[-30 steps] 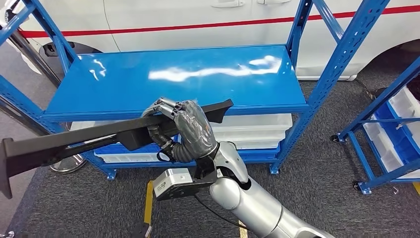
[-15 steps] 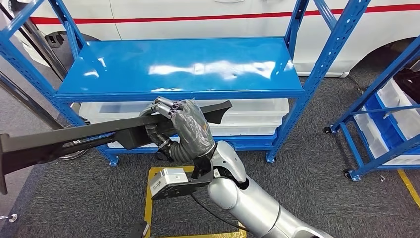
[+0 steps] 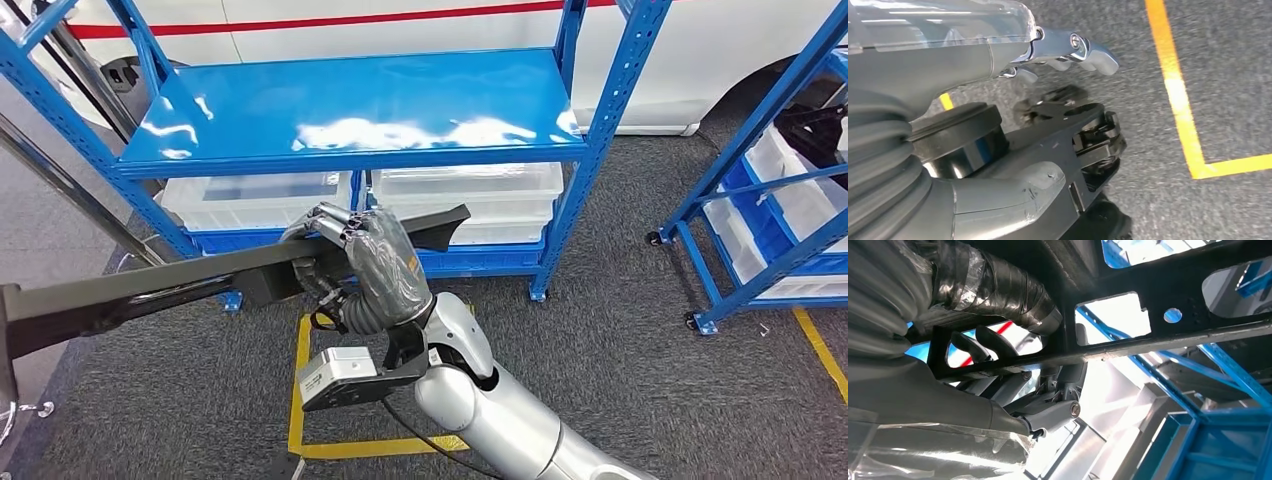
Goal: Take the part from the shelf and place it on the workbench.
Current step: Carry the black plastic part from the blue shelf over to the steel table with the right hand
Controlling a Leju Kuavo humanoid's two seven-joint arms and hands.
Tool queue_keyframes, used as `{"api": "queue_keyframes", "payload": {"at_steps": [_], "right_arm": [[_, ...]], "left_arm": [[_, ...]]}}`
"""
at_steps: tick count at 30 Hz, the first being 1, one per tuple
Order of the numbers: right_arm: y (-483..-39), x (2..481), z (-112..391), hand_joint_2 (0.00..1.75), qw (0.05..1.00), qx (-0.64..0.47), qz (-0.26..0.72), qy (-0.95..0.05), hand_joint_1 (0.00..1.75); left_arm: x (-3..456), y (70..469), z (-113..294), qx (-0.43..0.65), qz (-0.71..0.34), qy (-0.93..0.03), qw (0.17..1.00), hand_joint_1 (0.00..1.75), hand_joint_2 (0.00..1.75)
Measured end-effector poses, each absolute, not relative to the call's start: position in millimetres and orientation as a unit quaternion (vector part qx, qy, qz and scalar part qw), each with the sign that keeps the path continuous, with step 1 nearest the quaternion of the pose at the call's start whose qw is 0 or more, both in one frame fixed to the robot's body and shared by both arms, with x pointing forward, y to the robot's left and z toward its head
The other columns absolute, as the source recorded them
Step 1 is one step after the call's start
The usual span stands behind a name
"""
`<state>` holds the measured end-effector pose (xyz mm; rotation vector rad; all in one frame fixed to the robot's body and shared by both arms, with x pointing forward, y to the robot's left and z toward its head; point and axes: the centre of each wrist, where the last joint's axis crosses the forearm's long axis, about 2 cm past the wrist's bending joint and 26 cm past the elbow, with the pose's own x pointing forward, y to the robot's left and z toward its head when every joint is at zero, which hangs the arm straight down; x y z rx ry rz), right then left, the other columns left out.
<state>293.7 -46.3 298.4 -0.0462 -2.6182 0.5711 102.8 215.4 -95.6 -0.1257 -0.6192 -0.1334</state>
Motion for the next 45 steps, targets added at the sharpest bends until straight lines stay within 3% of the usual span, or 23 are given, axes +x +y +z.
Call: {"api": "queue_keyframes", "payload": {"at_steps": [45], "right_arm": [[-47.6, 292.2, 297.7, 1.75, 0.213, -0.041, 0.202, -0.955, 1.75]], "left_arm": [[116.3, 212.2, -91.8, -0.066, -0.079, -0.317, 0.943, 0.0, 1.75]]}}
